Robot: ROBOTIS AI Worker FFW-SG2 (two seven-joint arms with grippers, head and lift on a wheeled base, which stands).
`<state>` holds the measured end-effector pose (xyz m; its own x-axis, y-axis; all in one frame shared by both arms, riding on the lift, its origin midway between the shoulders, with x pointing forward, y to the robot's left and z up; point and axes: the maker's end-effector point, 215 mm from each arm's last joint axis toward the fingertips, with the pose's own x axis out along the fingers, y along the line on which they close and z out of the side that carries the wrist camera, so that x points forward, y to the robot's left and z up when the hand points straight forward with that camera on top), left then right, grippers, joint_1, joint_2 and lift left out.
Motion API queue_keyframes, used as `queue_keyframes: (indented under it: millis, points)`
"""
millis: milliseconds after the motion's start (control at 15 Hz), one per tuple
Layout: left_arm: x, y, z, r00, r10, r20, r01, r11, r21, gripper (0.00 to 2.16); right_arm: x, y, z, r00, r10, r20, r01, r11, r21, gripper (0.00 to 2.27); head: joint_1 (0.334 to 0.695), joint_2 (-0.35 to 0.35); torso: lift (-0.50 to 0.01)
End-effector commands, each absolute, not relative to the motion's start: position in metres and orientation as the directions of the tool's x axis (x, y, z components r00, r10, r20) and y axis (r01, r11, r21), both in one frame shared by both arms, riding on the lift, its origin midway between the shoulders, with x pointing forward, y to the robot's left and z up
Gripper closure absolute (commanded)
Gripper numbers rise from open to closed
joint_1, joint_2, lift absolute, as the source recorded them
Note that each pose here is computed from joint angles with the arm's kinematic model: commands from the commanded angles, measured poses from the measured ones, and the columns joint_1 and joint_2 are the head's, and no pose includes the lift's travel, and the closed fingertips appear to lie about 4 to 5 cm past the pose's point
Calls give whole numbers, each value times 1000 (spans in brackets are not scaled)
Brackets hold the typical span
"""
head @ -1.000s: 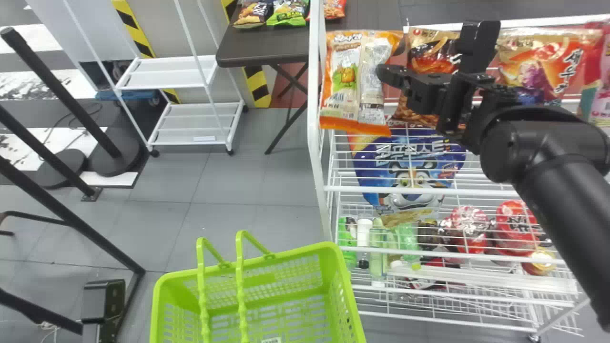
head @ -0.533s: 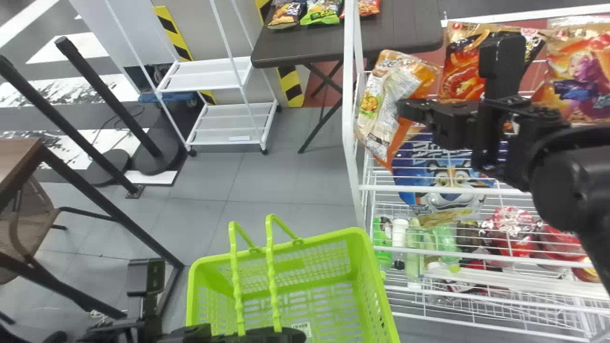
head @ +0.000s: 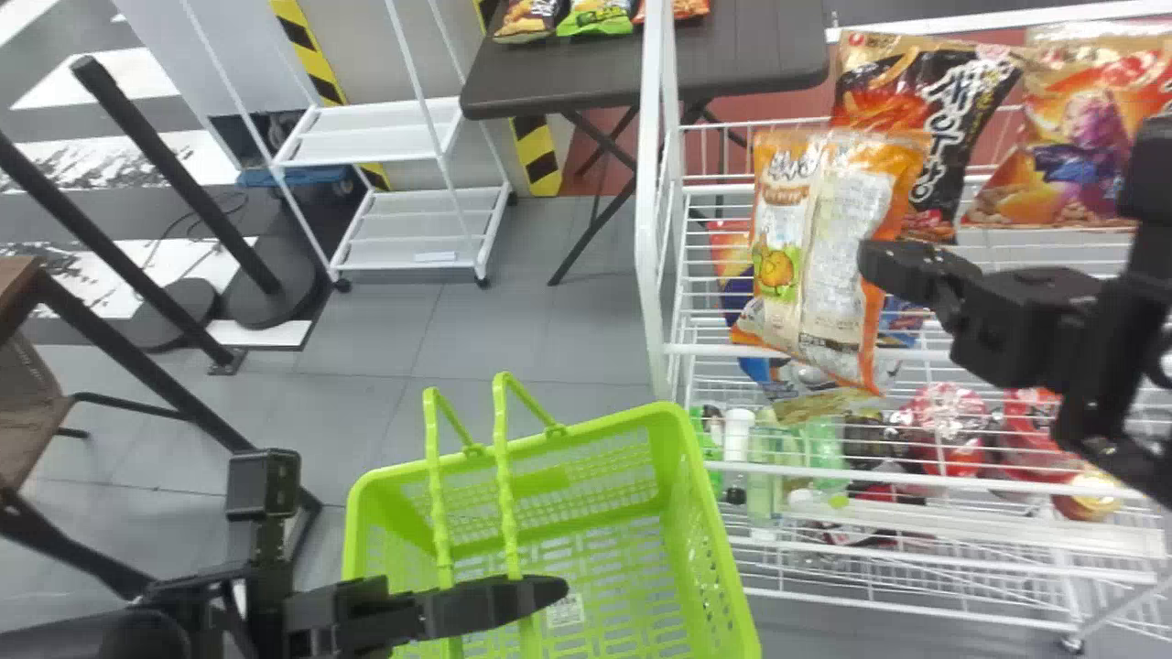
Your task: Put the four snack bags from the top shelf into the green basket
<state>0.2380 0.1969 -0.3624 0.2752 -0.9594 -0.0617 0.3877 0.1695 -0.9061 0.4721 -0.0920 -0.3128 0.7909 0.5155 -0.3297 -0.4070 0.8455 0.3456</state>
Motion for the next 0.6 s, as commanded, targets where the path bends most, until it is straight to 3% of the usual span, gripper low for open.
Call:
queue_keyframes:
  millis: [0,200,533]
  points:
    - [240,188,-363,257,-965,-59,384,158,-910,2148,430,-102,-293,788,529,-314,-407,831,379,2253,695,170,0]
    - [238,176,-369,246,-967,-61,368,152,-918,2148,388,-92,-279,741,590,-321,-438,787,435,2253,695,150,0]
    - [236,166,-369,247,-968,-46,331,129,-935,2148,308,-37,-315,501,740,-448,-474,668,574,2253,695,202,0]
